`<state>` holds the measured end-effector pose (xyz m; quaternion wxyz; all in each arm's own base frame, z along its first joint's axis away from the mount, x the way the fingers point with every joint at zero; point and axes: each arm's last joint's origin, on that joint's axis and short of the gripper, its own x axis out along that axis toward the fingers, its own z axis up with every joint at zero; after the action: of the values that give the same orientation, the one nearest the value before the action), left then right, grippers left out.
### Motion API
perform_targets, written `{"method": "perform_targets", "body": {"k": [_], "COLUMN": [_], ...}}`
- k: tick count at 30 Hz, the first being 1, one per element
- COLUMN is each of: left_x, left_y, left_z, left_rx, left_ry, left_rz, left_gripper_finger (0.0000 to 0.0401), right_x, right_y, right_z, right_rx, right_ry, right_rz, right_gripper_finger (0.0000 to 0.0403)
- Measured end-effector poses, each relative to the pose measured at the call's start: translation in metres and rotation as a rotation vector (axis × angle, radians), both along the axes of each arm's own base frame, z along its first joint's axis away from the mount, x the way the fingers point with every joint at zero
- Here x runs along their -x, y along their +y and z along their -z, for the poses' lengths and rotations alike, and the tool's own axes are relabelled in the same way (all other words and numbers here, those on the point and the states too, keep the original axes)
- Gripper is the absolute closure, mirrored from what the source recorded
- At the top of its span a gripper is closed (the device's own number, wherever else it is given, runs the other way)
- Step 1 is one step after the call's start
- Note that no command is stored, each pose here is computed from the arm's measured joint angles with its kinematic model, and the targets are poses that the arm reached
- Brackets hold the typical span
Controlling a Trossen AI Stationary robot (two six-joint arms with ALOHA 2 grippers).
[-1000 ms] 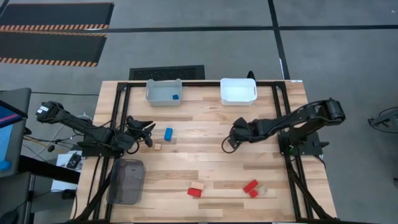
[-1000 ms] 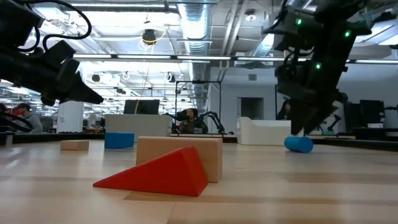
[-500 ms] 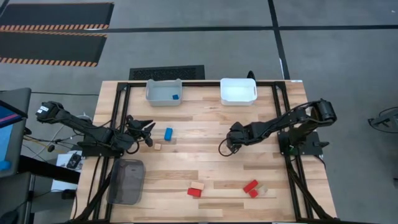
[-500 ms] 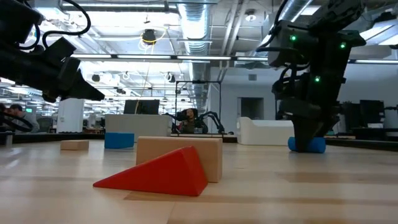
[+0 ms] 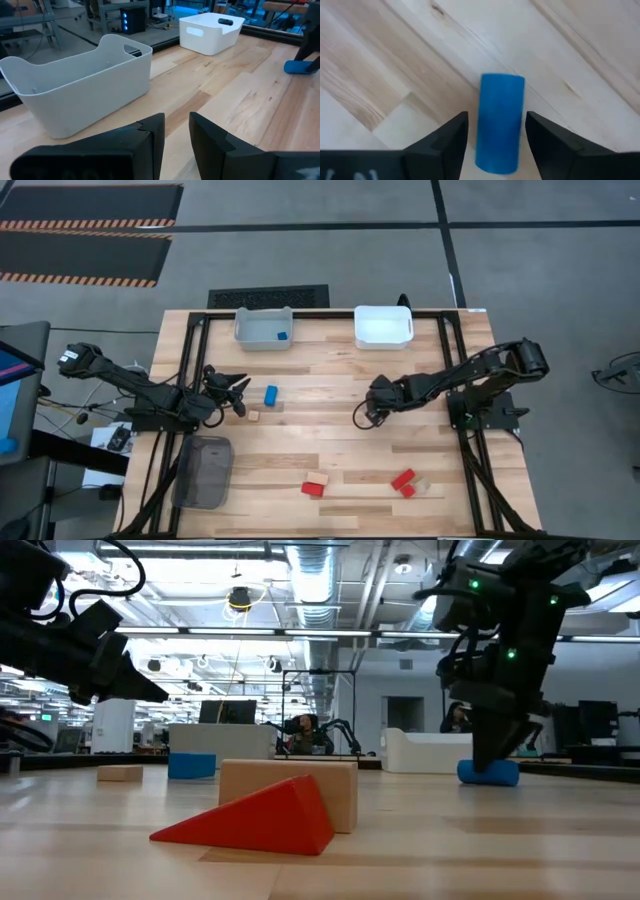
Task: Sort & place blocks by color
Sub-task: Put the blue cylinder block into the gray bin
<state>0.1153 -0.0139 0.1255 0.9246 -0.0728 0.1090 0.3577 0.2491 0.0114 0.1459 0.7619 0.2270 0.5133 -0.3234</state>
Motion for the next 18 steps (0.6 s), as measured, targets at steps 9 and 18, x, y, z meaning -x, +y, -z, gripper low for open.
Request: {"method": "perform_targets", "body": {"k": [9, 18], "left_x": [-0.0001, -0.0002], "left_y": [-0.0002, -0.0004], "left_z": [0.0002, 0.0002], "left_rx": [0.014, 0.024], "left_ry": [-0.007, -0.013], "left_rz": [0.004, 0.007], "left_gripper_finger": [0.0322, 0.0322], "right_x": [-0.009, -0.0102], "right_y": [0.0007, 0.0009], "right_z": [-0.0029, -0.0037], "right_rx": [0.014, 0.024], "right_ry": [-0.081, -0.092], "right_rz": [-0.066, -0.075], "right_gripper_finger": [0.0224, 0.0286]}}
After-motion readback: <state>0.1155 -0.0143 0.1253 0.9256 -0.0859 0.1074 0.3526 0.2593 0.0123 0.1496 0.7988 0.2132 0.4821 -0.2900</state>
